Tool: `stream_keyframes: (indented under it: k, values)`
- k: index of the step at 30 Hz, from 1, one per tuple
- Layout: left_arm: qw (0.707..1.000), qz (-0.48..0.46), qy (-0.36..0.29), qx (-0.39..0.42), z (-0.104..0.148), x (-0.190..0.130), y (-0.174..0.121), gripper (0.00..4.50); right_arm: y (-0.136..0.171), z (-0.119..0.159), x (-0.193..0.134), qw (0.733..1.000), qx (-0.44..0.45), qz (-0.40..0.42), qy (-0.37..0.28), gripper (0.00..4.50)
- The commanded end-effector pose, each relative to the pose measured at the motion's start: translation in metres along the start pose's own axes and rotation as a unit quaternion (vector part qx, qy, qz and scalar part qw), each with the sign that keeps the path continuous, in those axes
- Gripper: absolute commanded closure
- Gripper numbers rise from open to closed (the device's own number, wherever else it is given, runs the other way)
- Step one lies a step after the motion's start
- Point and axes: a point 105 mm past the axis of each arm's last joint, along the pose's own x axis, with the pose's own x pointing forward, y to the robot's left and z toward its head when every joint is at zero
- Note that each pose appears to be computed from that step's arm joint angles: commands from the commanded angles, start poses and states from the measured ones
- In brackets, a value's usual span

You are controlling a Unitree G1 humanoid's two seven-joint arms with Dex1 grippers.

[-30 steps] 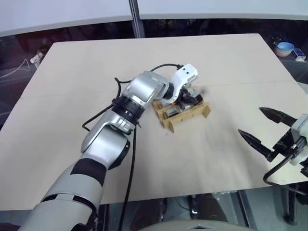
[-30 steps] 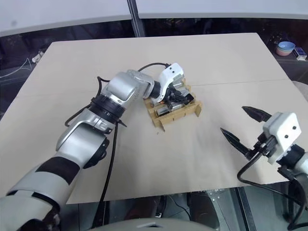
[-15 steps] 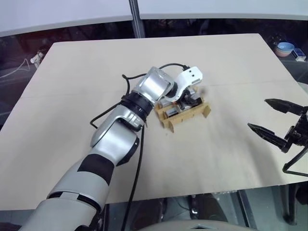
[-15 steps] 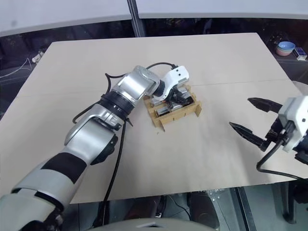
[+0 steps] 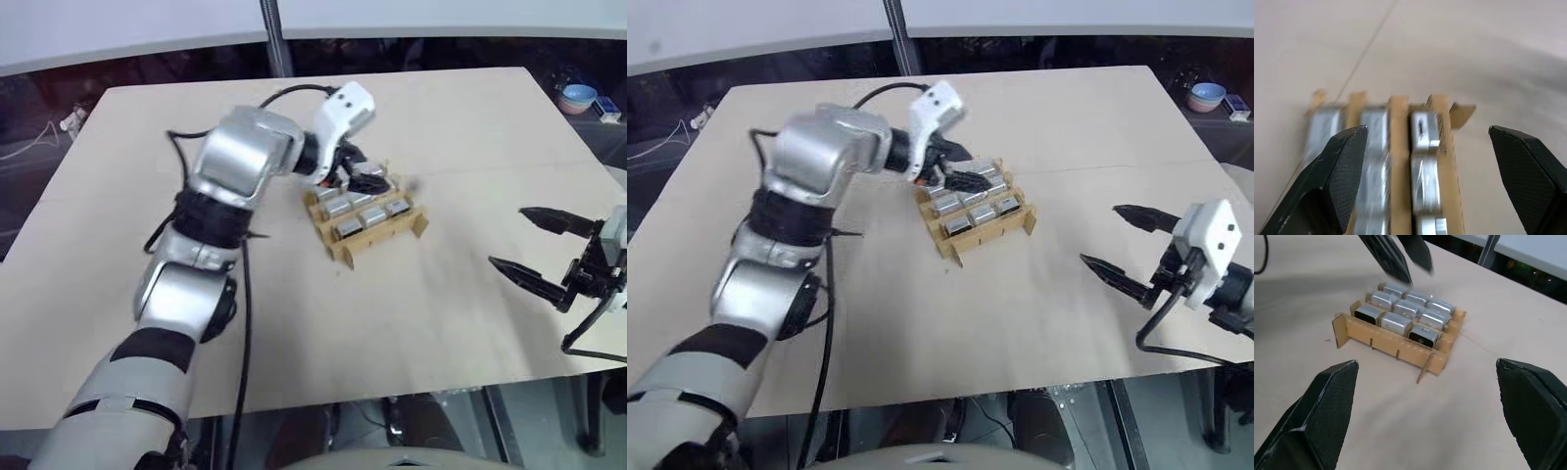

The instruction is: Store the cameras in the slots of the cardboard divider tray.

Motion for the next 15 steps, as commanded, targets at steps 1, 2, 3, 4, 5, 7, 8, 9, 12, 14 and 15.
stream_keyframes:
  k: [1, 2, 3, 4, 5, 7, 8, 9, 12, 14, 15]
  values:
    - [1.0, 0.017, -0.01, -0.001, -0.003, -0.004, -0.006, 0.36, 0.0, 0.005, 0.001, 1.0, -0.014, -0.01, -0.01, 0.0]
    - [1.0, 0.023, -0.011, -0.005, -0.005, -0.002, -0.004, 0.36, 0.001, 0.002, 0.002, 1.0, -0.014, -0.011, -0.006, 0.0]
    - [0.999, 0.029, -0.017, -0.004, -0.006, -0.002, -0.003, 0.36, 0.002, 0.0, 0.003, 1.0, -0.015, -0.012, -0.002, 0.0]
    - [0.999, 0.02, -0.04, -0.005, -0.004, -0.005, -0.006, 0.36, 0.004, 0.0, 0.004, 1.0, -0.017, -0.013, -0.001, 0.0]
    - [0.998, 0.013, -0.06, -0.012, -0.003, -0.008, -0.008, 0.36, 0.007, 0.0, 0.004, 1.0, -0.018, -0.014, -0.003, 0.0]
    - [0.977, 0.061, -0.199, 0.041, 0.01, -0.024, -0.003, 0.36, 0.013, 0.001, 0.006, 1.0, -0.02, -0.023, -0.009, 0.0]
    - [0.967, 0.073, -0.242, 0.031, 0.001, -0.04, -0.002, 0.36, 0.017, -0.002, 0.005, 0.999, -0.015, -0.027, -0.006, 0.0]
    - [0.959, 0.081, -0.27, 0.001, -0.011, -0.054, 0.0, 0.36, 0.019, -0.004, 0.004, 0.999, -0.011, -0.032, -0.002, 0.0]
    - [0.955, 0.022, -0.291, -0.059, -0.037, -0.078, -0.014, 0.17, 0.014, -0.009, -0.003, 0.998, -0.003, -0.067, 0.004, 0.0]
    - [0.957, 0.06, -0.274, -0.069, -0.07, -0.101, -0.016, 0.17, 0.012, -0.016, -0.015, 0.996, 0.003, -0.085, 0.023, 0.0]
    - [0.962, 0.078, -0.252, -0.065, -0.088, -0.11, -0.019, 0.17, 0.012, -0.02, -0.02, 0.995, 0.0, -0.088, 0.035, 0.0]
